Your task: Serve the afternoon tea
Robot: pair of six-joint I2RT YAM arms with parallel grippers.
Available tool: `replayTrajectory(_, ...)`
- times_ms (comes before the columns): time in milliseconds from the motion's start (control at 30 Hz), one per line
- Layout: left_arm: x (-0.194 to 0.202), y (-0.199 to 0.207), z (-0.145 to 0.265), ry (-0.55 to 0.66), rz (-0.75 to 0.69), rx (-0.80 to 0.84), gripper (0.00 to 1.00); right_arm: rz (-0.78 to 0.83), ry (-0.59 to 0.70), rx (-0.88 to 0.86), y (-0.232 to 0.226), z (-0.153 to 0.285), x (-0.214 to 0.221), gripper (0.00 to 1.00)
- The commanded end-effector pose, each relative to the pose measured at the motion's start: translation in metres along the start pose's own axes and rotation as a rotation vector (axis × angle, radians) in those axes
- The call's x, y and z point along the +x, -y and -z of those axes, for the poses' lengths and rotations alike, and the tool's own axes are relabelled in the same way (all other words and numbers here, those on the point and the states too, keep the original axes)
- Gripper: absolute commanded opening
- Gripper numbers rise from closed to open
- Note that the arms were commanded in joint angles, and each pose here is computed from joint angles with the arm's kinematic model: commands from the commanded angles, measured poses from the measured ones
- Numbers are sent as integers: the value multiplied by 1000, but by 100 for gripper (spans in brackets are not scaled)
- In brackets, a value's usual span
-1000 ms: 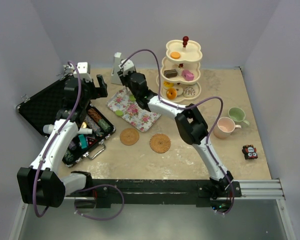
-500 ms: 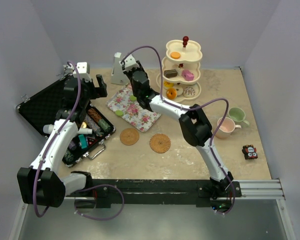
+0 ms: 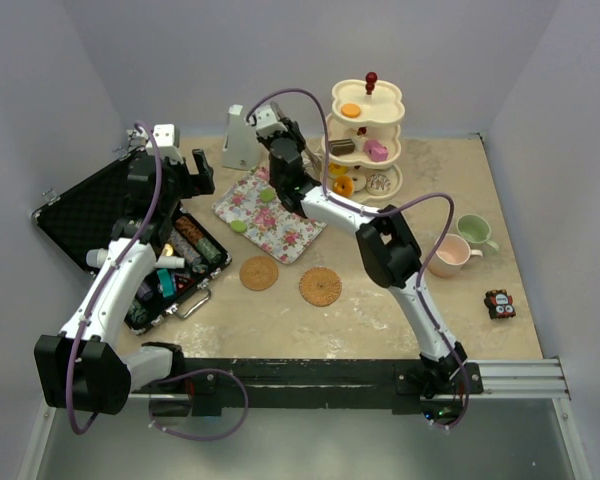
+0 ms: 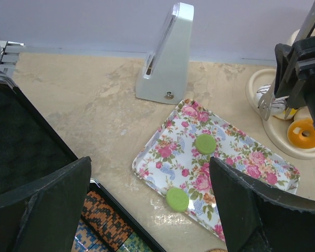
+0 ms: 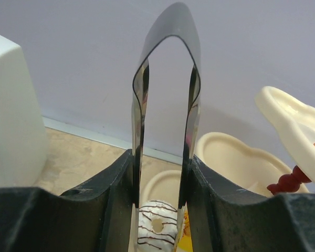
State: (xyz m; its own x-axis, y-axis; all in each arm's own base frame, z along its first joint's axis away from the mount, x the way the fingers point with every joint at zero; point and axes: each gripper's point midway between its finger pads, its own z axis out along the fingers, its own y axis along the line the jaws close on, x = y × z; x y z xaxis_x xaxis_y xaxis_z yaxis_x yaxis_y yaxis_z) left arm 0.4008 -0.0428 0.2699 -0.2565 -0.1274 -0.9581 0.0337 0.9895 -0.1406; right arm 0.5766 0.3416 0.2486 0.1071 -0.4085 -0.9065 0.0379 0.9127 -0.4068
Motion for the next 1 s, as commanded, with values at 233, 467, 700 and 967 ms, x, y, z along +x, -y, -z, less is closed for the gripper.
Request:
replayTrajectory(233,-15,1,0,51,14,9,99,16,60,123,22,-16,-10,28)
replayTrajectory(467,-12,1,-1,45,14,8,99,57,91,166,24,-18,-6,28)
replayTrajectory(700,-11,1,-3,38,14,10,98,69,123,189,26,-21,-5,28)
replayTrajectory(967,-8,2,-4,31,13,13,99,79,162,158,19,-32,-5,29)
